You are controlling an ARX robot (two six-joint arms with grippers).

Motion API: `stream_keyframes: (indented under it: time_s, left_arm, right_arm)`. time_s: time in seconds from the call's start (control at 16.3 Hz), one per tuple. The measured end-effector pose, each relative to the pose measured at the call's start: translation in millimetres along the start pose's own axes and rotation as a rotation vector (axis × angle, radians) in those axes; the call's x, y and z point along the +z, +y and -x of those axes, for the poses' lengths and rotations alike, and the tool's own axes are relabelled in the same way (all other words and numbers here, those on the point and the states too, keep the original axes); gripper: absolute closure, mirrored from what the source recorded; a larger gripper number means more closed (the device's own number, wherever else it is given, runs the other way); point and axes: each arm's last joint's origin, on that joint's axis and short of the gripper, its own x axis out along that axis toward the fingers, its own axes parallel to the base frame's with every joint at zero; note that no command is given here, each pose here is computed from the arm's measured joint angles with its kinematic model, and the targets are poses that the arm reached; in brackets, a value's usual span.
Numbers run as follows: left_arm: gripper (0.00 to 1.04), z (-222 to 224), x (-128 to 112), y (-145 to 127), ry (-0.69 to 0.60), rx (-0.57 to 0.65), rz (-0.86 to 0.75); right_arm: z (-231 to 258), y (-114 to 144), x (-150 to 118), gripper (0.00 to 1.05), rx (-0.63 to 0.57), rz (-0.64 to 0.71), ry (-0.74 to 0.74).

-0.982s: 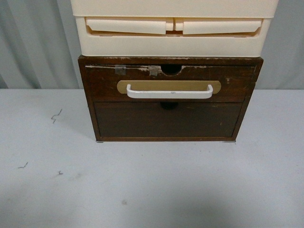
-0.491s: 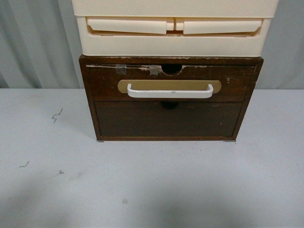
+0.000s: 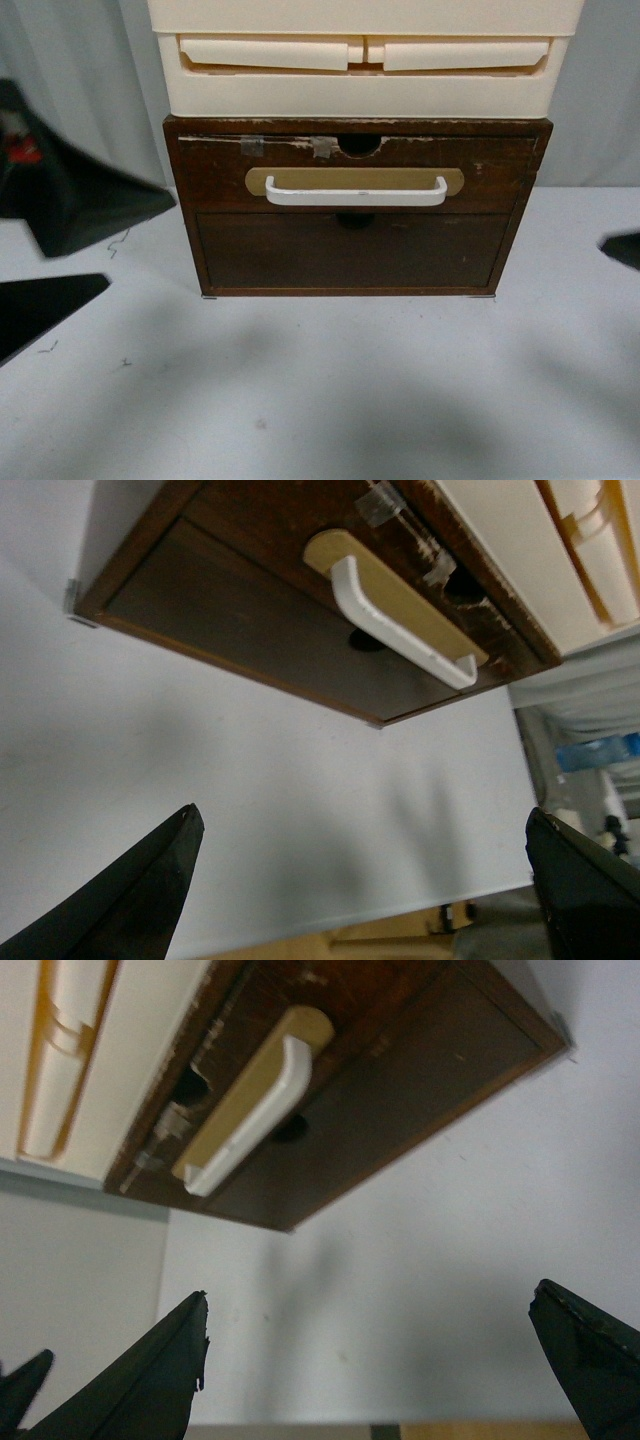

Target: Open drawer

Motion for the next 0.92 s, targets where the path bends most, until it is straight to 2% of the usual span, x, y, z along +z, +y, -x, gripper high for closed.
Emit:
stream_keyframes:
  time_s: [0.12,0.25,0.43,0.55,0.92]
  left_arm:
    - [0.07,-24.5,5.7,5.5,0.018,-0.023,0.068]
    - [0.07,-42.2,6.6,14.6,0.045,-0.028,0.131]
    - [0.07,-72.3,19.8,17.6,0.055,-0.132,0.202]
    - [0.07,-85.9,26.6,16.9,0.05,-0.159,0.231]
    - [0.07,-121.6,22.2,24.6,0.112,-0.148,0.288]
  right_arm:
    - [-40.4,9.9,5.4,0.06,0.062,-0.041,-0.004]
    - [-70.0,12.5,-0.1,0.06,0.073,-0.081,0.02]
    - [-117.8,17.3,-7.8,0.06,0.099,-0.136,0.069]
    - [-136.9,20.0,-4.3,0.06,0.112,-0.161,0.06]
    - [-168.4,19.2,3.0,0.06,0.081,-0.233,0.007]
